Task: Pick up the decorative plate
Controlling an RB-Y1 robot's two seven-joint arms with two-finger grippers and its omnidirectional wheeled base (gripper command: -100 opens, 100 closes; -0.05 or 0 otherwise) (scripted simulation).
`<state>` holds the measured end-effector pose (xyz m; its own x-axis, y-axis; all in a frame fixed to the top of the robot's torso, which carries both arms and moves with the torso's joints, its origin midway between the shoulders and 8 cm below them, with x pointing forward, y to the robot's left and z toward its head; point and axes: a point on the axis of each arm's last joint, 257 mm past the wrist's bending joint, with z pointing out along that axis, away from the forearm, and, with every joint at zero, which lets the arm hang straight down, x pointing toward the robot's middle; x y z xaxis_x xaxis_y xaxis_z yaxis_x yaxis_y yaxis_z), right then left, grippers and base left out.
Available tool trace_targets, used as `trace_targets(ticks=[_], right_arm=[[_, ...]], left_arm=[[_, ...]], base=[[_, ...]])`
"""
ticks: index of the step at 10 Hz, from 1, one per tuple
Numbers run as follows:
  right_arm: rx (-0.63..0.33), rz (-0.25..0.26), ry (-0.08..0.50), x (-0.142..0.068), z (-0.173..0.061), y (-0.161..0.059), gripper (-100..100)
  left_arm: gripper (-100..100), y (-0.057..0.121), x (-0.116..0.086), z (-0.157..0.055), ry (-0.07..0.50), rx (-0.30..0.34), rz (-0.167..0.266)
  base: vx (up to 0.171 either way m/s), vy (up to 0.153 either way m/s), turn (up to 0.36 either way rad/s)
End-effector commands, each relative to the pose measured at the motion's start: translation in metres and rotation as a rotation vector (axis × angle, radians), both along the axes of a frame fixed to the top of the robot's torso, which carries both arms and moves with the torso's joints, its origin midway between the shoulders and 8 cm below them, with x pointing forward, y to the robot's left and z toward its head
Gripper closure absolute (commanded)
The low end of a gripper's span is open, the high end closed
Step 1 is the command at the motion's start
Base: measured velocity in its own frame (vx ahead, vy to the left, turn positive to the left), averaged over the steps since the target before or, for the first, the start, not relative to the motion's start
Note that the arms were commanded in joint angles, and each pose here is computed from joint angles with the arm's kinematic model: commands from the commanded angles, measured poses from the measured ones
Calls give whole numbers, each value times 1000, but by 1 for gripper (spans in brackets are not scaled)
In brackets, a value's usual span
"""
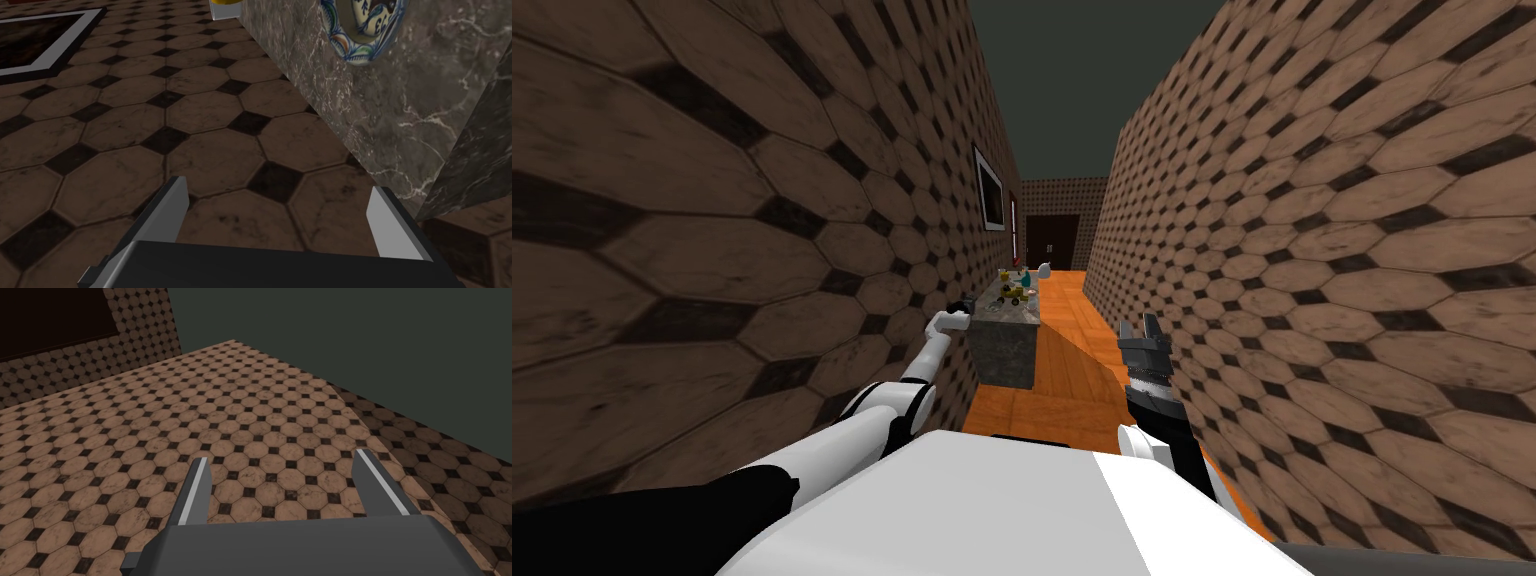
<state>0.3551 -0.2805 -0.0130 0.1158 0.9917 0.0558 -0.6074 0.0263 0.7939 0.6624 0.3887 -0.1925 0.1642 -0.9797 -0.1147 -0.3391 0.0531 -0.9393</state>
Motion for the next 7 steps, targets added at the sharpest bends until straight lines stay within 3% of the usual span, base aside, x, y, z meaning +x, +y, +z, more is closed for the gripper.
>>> trace_targets(ticks=[1,2,3,7], right_arm=[[0,0,0,0,0,0,0],[0,0,0,0,0,0,0],[0,0,0,0,0,0,0],[0,0,0,0,0,0,0]], left_arm=[[-100,-4,6,-5,45,-34,10],[-100,-3,4,-17,88,-42,19],[-100,-2,4,-18,94,-43,21],[-100,-17,6,-39,222,-109,40]], base=[[62,-32,117],[56,-26,50],[20,-7,-11],[62,-19,87]])
